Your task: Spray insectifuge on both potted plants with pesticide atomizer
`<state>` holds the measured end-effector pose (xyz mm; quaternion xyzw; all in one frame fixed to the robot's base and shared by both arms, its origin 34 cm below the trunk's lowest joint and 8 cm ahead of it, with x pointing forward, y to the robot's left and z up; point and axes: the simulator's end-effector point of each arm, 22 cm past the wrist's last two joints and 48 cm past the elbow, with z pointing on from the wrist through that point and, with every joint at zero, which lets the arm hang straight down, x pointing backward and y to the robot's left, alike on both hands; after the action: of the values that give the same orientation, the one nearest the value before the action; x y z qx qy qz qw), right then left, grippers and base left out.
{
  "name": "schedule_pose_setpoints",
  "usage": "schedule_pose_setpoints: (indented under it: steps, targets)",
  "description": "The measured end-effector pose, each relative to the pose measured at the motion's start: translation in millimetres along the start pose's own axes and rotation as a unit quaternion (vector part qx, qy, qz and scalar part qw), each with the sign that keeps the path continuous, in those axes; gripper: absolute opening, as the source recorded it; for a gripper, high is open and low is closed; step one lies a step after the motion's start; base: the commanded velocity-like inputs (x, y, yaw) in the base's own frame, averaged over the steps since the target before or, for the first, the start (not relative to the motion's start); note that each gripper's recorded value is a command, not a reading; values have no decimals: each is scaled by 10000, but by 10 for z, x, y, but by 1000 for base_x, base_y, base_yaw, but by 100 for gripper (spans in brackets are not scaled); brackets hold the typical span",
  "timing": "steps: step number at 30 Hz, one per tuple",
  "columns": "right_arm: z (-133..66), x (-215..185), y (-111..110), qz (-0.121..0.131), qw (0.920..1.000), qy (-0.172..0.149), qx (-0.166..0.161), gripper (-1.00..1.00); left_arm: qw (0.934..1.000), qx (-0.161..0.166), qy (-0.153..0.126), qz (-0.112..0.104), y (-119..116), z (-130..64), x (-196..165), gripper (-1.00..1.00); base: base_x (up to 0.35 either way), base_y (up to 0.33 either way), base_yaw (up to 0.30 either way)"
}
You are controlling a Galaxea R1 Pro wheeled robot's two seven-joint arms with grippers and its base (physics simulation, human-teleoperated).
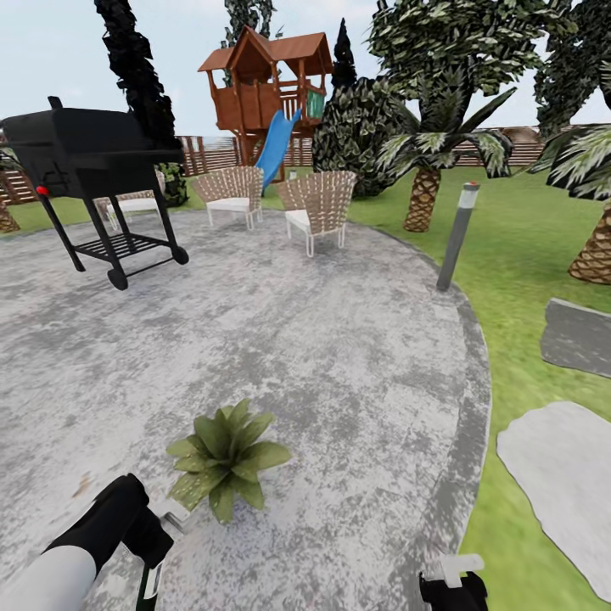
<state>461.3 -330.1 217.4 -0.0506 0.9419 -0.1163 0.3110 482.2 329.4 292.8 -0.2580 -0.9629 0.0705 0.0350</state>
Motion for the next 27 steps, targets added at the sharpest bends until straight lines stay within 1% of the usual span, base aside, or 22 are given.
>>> schedule_pose_setpoints:
  steps: [7,12,22,27]
  targets:
    - [-1,0,0,0,10000,-1,0,100,10000,-4,4,-9,6,-3,5,-100,209,-221,19]
    - [-1,-1,12,3,10000,0,-8,100,10000,-4,9,-10,6,0,11,-100,185,-140,218]
    - [0,0,14,3,10000,2,-9,100,10000,7,27,-17,-5,18,36,-100,9,-8,273]
    - [1,1,14,3,10000,3,-9,100,10000,9,12,-21,-2,11,17,-100,-161,-102,275]
